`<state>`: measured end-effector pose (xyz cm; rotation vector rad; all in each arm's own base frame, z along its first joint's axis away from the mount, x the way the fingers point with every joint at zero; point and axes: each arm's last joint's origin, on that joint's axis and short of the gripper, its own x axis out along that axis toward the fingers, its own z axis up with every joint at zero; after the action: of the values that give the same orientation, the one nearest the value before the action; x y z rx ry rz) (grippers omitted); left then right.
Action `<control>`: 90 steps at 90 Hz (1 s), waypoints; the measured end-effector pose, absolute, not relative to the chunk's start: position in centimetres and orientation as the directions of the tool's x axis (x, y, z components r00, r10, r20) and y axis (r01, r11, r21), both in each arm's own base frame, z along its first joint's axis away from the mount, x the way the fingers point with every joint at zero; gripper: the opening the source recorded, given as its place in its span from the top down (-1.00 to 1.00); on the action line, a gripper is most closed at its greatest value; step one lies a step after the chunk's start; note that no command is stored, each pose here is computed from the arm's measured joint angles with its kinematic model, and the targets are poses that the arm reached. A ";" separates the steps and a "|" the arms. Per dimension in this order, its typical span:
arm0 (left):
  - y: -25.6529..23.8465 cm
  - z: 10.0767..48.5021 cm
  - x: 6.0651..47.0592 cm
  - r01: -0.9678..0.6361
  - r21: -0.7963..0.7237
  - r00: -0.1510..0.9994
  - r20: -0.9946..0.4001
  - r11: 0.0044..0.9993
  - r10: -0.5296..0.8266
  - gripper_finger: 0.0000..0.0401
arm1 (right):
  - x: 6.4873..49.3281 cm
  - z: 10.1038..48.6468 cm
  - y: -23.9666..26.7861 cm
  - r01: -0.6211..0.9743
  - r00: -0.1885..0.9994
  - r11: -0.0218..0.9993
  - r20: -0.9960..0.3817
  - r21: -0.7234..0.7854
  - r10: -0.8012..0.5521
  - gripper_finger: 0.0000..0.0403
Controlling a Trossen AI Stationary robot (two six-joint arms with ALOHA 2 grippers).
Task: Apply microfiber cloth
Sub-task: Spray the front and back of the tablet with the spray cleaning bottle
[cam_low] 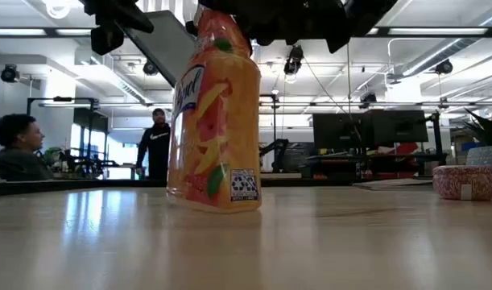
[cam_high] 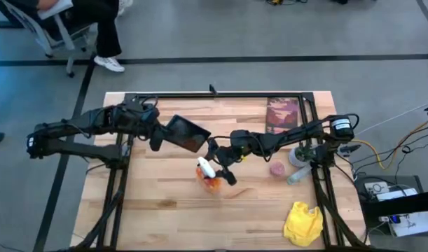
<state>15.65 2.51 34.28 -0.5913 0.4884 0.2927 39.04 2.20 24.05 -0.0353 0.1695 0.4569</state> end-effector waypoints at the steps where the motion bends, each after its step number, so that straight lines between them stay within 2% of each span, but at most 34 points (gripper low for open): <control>1: 2.5 34.3 15.6 -0.398 -0.459 0.846 -0.518 0.794 0.125 0.94 | 39.0 24.0 2.2 -0.441 0.884 0.898 -0.171 0.004 0.435 -0.02; 21: 2.5 34.3 15.2 -0.407 -0.453 0.840 -0.528 0.793 0.129 0.94 | 39.0 24.0 2.1 -0.432 0.888 0.902 -0.174 0.004 0.426 0.31; 44: 2.3 35.7 12.9 -0.475 -0.439 0.809 -0.559 0.762 0.183 0.94 | 39.0 24.0 2.2 -0.432 0.887 0.902 -0.178 0.007 0.427 0.32; 69: 2.1 35.5 11.7 -0.582 -0.475 0.739 -0.648 0.660 0.185 0.94 | 39.0 23.9 2.2 -0.434 0.886 0.901 -0.181 0.003 0.427 -0.18; 90: 2.1 35.6 11.9 -0.596 -0.484 0.731 -0.657 0.640 0.184 0.94 | 39.1 24.0 2.2 -0.434 0.887 0.901 -0.174 -0.002 0.427 -0.41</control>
<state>11.91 2.15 35.55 -0.7519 0.6039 0.4770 39.06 2.16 24.00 -0.0411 0.1719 0.4480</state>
